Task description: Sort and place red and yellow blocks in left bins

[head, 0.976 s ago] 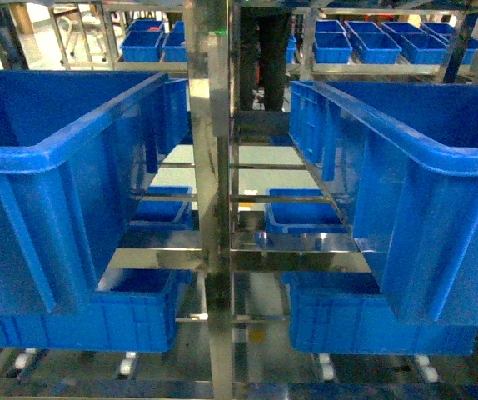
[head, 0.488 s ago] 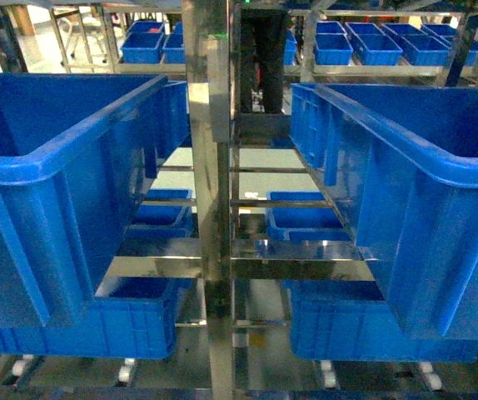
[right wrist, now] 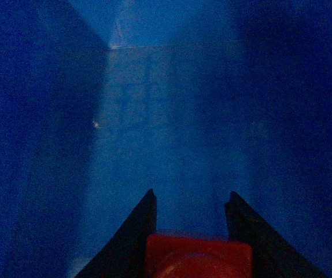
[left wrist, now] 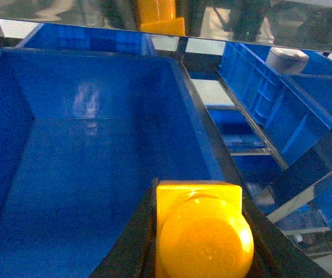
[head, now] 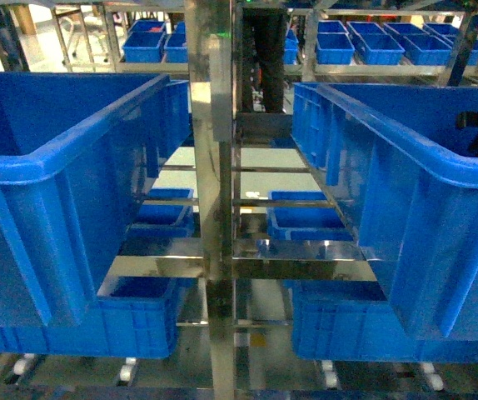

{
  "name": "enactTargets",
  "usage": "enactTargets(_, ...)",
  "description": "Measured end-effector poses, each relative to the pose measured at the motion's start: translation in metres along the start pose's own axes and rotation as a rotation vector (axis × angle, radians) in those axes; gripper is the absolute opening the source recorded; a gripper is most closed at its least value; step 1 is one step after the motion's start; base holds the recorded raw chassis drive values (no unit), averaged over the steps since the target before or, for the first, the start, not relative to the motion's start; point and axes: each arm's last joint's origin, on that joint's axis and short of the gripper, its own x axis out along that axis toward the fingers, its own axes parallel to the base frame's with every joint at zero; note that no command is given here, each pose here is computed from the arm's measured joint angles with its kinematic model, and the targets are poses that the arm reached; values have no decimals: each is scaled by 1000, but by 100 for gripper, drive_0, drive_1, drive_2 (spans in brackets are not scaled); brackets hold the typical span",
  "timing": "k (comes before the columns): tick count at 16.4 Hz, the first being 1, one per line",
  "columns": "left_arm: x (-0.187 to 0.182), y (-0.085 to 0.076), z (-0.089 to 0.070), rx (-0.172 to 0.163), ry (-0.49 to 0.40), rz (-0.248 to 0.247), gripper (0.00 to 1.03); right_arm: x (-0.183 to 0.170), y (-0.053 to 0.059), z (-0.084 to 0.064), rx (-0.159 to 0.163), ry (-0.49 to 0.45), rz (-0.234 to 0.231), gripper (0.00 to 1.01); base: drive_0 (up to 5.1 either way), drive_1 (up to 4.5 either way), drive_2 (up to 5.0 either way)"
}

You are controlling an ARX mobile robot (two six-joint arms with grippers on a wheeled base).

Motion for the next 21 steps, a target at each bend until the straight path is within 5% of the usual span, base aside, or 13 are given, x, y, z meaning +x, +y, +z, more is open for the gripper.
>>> enactTargets(5,0,0,0,0,0,0,26,-37,-20,9,23,-152,31,67,0,0,0)
enactTargets(9,0,0,0,0,-1,1,26,-141,-28,7,55,-255,42,99,0,0,0)
enactTargets(13,0,-1,0,1,0,-4,26,-210,-6,-50,72,-126,128,98,0,0,0)
enactTargets(16,0,0,0,0,0,-1,26,-265,3,-40,70,-226,145,98,0,0,0)
enactTargets(19,0,0,0,0,-1,1,26,-318,14,-16,21,-431,156,98,0,0,0)
enactTargets(20,0,0,0,0,0,-1,26,-327,19,-15,-7,-458,174,98,0,0,0)
enactTargets(21,0,0,0,0,0,0,26,-304,15,-22,10,-361,162,98,0,0,0)
